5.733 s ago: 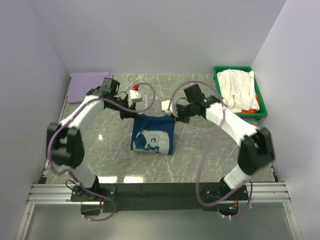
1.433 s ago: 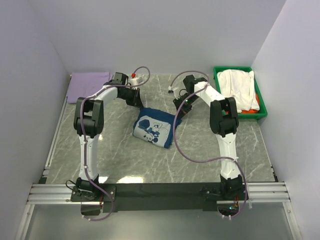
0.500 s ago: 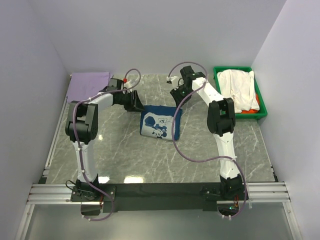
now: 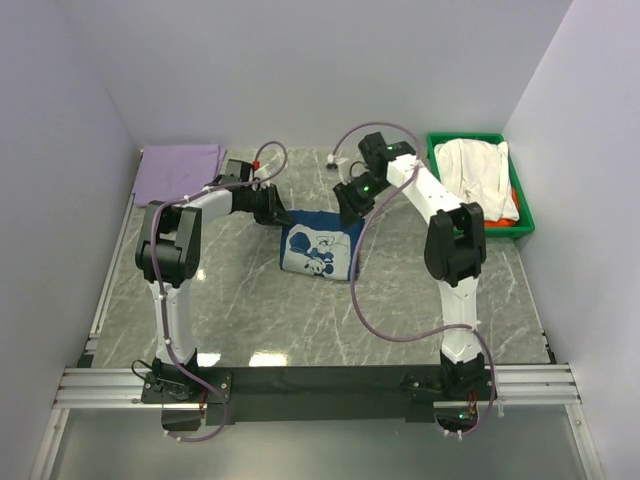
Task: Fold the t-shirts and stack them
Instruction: Fold the tshirt
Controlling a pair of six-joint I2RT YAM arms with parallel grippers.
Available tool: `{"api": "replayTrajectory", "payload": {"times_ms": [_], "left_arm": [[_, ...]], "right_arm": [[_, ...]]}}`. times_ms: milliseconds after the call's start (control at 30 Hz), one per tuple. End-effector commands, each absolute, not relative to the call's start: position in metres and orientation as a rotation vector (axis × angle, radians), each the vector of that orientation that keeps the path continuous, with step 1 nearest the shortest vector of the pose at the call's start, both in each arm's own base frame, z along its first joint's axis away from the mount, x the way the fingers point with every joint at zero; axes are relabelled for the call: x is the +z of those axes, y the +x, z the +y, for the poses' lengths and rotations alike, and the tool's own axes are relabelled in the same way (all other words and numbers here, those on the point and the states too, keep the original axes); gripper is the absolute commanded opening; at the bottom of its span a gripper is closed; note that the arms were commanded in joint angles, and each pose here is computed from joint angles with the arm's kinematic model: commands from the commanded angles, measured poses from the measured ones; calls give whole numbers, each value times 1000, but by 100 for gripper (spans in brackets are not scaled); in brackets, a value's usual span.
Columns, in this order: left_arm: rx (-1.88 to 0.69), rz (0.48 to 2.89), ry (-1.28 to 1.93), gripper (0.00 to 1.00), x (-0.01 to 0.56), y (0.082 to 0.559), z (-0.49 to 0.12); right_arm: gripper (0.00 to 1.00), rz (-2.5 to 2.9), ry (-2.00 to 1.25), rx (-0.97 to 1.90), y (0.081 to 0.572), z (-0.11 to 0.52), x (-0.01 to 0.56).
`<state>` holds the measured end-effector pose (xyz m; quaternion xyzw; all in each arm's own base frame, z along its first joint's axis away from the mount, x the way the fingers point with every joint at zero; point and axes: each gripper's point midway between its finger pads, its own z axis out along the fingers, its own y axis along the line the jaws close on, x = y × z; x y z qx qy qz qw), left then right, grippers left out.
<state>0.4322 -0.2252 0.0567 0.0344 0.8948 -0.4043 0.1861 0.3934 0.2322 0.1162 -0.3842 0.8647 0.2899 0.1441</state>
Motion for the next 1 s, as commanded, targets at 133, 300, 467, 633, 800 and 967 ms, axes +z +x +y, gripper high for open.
{"api": "replayTrajectory", "payload": {"times_ms": [133, 300, 467, 633, 800, 967], "left_arm": [[-1064, 2493, 122, 16, 62, 457, -221], [-1045, 2503, 103, 1, 57, 460, -214], [-939, 2462, 76, 1, 57, 479, -190], [-866, 2485, 95, 1, 39, 487, -174], [-1002, 2447, 142, 4, 49, 480, -183], [-1182, 2250, 188, 38, 114, 466, -186]], "right_arm": [[40, 2748, -1164, 1109, 323, 242, 73], [39, 2864, -1130, 979, 326, 229, 38], [40, 2919, -1162, 799, 332, 210, 16], [40, 2905, -1202, 645, 351, 201, 8], [41, 2796, -1263, 539, 379, 200, 16], [44, 2623, -1288, 514, 408, 211, 62]]}}
